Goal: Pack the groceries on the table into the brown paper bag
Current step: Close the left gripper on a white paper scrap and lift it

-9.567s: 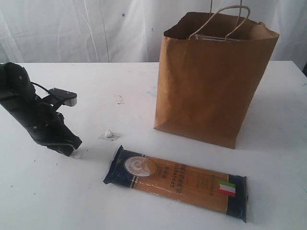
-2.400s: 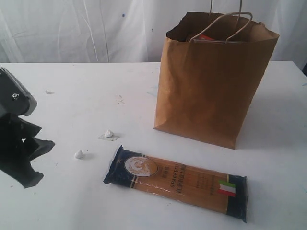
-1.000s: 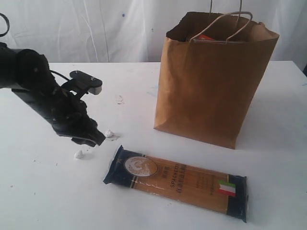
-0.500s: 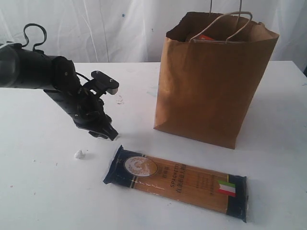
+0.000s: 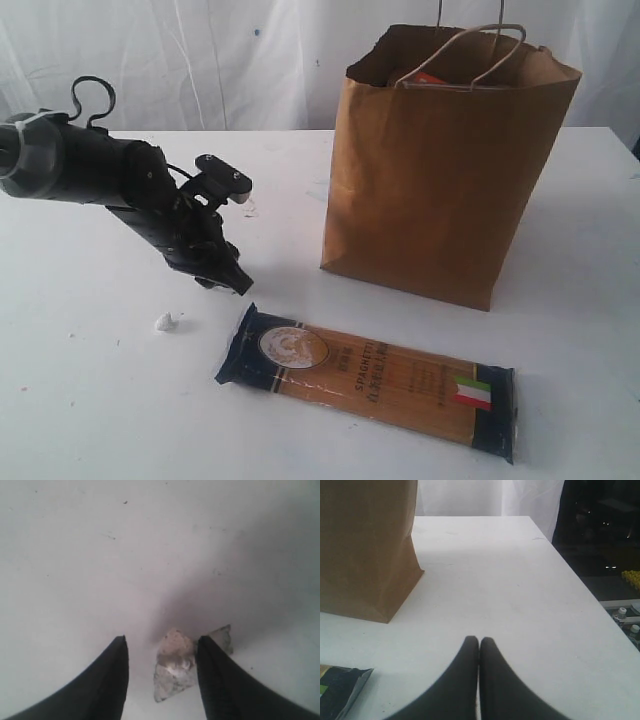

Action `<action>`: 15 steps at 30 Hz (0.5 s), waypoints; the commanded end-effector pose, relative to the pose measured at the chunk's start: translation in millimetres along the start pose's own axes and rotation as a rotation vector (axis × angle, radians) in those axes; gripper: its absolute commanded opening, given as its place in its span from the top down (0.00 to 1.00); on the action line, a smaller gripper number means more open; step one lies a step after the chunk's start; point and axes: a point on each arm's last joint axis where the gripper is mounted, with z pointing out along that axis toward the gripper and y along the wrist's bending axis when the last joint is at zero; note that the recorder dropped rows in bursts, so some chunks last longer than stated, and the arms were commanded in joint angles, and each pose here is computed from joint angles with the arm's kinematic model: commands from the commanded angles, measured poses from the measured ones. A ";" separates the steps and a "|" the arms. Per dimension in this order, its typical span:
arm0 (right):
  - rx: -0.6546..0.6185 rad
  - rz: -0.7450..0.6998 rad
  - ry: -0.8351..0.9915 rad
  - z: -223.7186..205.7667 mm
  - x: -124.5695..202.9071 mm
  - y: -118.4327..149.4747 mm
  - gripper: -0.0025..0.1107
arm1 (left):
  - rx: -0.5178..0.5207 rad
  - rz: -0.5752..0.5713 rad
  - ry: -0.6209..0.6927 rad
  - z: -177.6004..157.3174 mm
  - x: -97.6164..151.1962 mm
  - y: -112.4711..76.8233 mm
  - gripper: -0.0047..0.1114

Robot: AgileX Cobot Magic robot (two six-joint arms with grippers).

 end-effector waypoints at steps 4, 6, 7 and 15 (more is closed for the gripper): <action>0.004 0.006 -0.006 -0.1 0.1 -0.3 0.98 | -0.004 -0.007 -0.010 1.4 -1.8 2.3 0.74; 0.004 0.006 -0.006 -0.1 0.1 -0.3 0.98 | -0.003 -0.007 -0.008 1.4 -1.6 2.3 0.86; 0.004 0.006 -0.006 -0.1 0.1 -0.3 0.98 | -0.002 -0.007 -0.005 1.4 -1.3 2.1 0.93; 0.004 0.006 -0.006 -0.1 0.1 -0.3 0.98 | 0.041 0.007 0.033 -26.6 -18.9 2.5 0.96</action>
